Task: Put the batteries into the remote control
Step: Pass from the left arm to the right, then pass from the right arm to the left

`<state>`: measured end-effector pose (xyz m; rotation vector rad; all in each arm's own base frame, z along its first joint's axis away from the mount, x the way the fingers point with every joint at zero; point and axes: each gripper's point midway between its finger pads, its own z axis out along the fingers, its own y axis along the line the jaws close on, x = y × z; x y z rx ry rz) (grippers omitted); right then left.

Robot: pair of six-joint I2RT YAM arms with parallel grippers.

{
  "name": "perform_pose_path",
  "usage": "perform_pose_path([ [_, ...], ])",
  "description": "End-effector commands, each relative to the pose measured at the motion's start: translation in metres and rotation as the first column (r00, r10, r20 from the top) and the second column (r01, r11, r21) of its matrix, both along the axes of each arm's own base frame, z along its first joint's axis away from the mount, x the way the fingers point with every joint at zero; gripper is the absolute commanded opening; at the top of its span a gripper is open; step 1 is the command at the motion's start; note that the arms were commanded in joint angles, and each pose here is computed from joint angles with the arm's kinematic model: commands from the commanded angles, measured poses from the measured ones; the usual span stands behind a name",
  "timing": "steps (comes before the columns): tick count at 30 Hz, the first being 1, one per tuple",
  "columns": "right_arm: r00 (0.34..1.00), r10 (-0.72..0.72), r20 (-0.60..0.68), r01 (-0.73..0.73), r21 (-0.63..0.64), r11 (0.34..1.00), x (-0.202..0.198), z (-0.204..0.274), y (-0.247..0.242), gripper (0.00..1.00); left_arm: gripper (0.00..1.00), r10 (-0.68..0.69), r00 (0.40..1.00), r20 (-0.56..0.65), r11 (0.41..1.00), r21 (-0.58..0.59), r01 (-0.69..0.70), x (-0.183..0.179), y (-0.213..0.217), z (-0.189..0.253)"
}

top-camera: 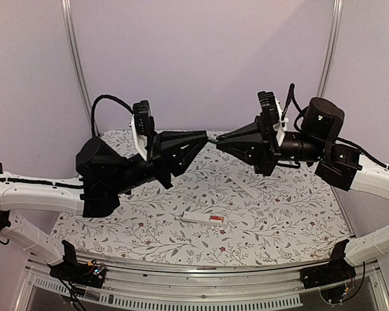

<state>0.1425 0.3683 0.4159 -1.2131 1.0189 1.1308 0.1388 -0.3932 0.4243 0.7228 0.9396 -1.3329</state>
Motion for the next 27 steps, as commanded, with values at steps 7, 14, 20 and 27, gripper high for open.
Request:
perform_pose_path([
  [7,0.980,-0.174,-0.093,0.136,-0.327,0.935,0.041,-0.037,-0.014,0.00,0.73,0.268,0.961,0.074,0.884,0.377,-0.276,0.027,0.022,-0.024],
  [14,0.964,-0.212,-0.158,0.128,-0.423,0.897,0.045,-0.039,-0.016,0.00,0.64,0.210,0.765,0.609,0.641,0.505,-0.578,0.015,0.034,-0.057],
  [20,0.957,-0.202,-0.206,0.102,-0.414,0.904,0.042,-0.035,-0.015,0.00,0.63,0.079,0.372,0.925,0.457,0.298,-0.838,0.025,0.018,-0.061],
  [27,0.957,-0.181,-0.228,0.071,-0.419,0.905,0.039,-0.041,-0.011,0.00,0.37,0.075,0.233,0.970,0.434,0.178,-0.883,0.034,0.009,-0.056],
])
